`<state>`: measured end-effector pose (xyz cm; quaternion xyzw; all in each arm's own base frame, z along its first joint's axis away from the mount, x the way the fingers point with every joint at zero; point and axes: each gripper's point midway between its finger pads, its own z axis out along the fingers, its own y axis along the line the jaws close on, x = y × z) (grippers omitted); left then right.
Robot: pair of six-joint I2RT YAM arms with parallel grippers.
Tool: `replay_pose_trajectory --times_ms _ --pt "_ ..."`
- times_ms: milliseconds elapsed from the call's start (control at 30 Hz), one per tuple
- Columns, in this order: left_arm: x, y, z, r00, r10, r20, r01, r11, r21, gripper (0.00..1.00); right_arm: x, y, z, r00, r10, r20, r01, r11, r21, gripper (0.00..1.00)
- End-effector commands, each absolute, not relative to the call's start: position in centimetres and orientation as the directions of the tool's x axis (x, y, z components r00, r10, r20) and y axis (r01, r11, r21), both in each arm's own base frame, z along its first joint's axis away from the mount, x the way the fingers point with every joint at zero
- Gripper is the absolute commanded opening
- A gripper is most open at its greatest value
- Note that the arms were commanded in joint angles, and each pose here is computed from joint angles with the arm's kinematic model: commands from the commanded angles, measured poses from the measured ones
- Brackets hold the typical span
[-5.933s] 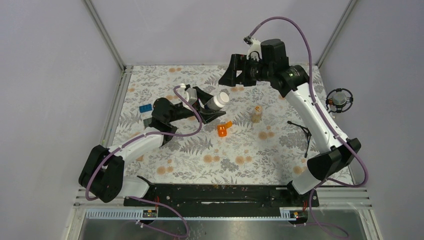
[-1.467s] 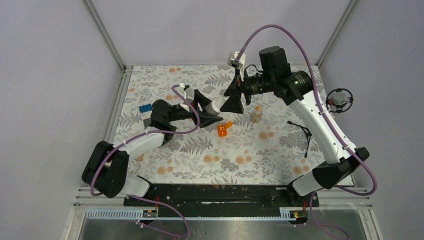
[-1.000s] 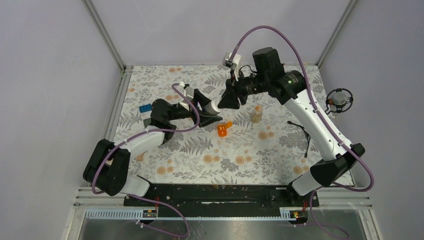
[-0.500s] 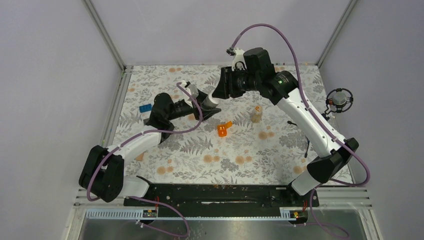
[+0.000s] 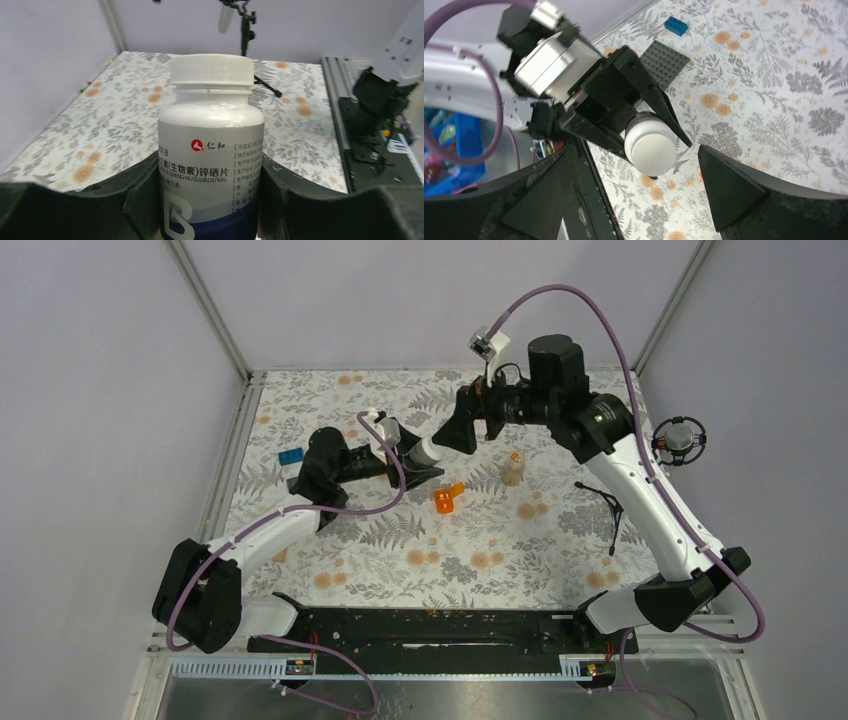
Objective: Sort the pills into containers
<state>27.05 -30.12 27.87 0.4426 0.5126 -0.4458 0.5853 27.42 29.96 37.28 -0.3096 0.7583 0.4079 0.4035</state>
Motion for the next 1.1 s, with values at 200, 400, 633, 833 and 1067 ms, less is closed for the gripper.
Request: replay_pose_trajectory --times_ms 200,400,633,833,1067 --pt "22.8 -30.6 31.8 0.114 -0.173 -0.978 0.993 -0.015 0.118 0.0 22.6 28.2 36.3 -0.256 -0.393 -0.883 -0.965 0.158 0.21 0.88" --pt "22.7 -30.8 31.8 0.096 -0.179 -0.979 0.994 -0.042 0.105 0.0 23.1 29.3 35.6 -0.275 -0.372 -0.886 -0.959 0.166 0.228 0.76" --pt "22.5 -31.0 31.7 0.083 -0.176 -0.981 0.992 -0.078 0.097 0.0 25.2 30.9 35.6 -0.292 -0.314 -0.903 -0.944 0.245 0.22 0.62" --pt "22.7 -31.2 31.5 0.088 -0.174 -0.981 0.992 -0.078 0.103 0.0 28.4 31.7 35.6 -0.382 -0.223 -0.897 -0.87 0.413 0.268 0.53" --pt "22.9 -31.1 31.5 0.089 -0.176 -0.98 0.993 -0.065 0.102 0.0 32.8 30.1 34.9 -0.538 -0.064 -0.84 -0.624 0.7 0.346 0.81"
